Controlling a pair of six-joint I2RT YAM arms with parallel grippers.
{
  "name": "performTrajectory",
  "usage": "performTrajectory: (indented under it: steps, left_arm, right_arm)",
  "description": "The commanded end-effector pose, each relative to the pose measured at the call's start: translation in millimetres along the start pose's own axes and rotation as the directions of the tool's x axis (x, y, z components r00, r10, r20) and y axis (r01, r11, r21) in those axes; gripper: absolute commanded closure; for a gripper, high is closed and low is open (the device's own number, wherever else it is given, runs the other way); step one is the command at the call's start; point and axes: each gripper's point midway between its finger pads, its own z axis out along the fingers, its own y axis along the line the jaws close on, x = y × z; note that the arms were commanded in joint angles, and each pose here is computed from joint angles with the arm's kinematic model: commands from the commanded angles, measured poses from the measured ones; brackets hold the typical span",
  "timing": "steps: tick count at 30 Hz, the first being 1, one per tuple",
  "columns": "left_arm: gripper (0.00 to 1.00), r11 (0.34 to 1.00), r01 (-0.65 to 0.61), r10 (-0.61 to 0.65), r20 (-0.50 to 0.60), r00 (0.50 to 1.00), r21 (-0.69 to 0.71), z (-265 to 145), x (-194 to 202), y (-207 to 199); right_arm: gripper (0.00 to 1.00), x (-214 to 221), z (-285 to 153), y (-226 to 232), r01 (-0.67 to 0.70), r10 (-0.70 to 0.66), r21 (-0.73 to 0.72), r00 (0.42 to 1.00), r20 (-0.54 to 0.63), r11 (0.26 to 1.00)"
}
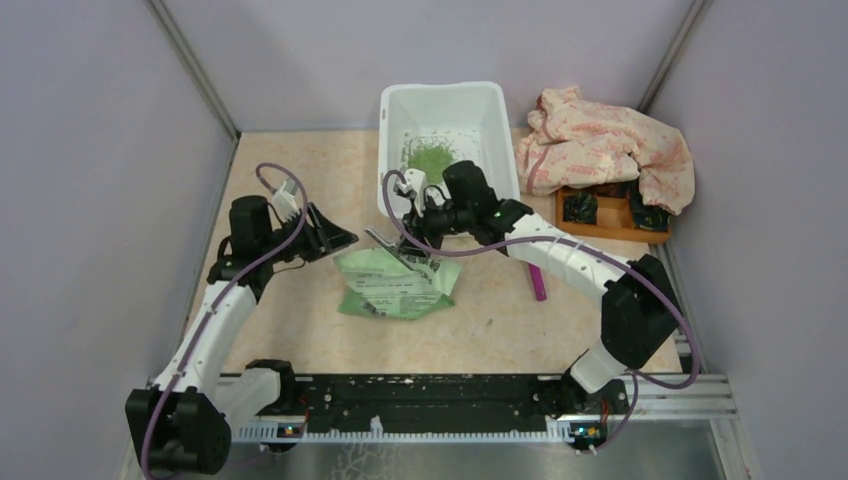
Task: Fill the litter box with clean litter
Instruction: Adjust the clamp at the cat litter bag.
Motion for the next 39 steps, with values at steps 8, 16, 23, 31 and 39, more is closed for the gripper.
performTrajectory:
  steps: [8,16,23,31,39]
  left_arm:
    - [0.45,0.998,-0.048,0.048,0.028,0.998,0.028,-5,-14,-14]
    - [0.45,0.998,-0.053,0.052,0.029,0.998,0.031,-6,-15,-15]
    - [0.45,0.997,-0.056,0.054,0.028,0.998,0.047,-7,-14,-17]
    - [0.45,0.996,-0.058,0.056,0.028,0.998,0.063,-10,-13,-18]
    - [0.45,0.996,-0.056,0.052,0.056,0.997,0.066,-20,-17,-15]
  right_arm:
    - [0.67,-26,15,-3,0.066,-0.065,-0.001,0.997,0.034,0.998]
    - [0.92,-22,11,-3,0.077,-0.077,0.011,0.997,0.011,0.997]
    - [1.0,-14,6,-5,0.103,-0.101,0.026,0.992,-0.074,0.994]
    - [1.0,-11,8,-4,0.137,-0.132,0.015,0.975,-0.177,0.99]
    - [1.0,-6,13,3,0.143,-0.144,-0.023,0.952,-0.269,0.989]
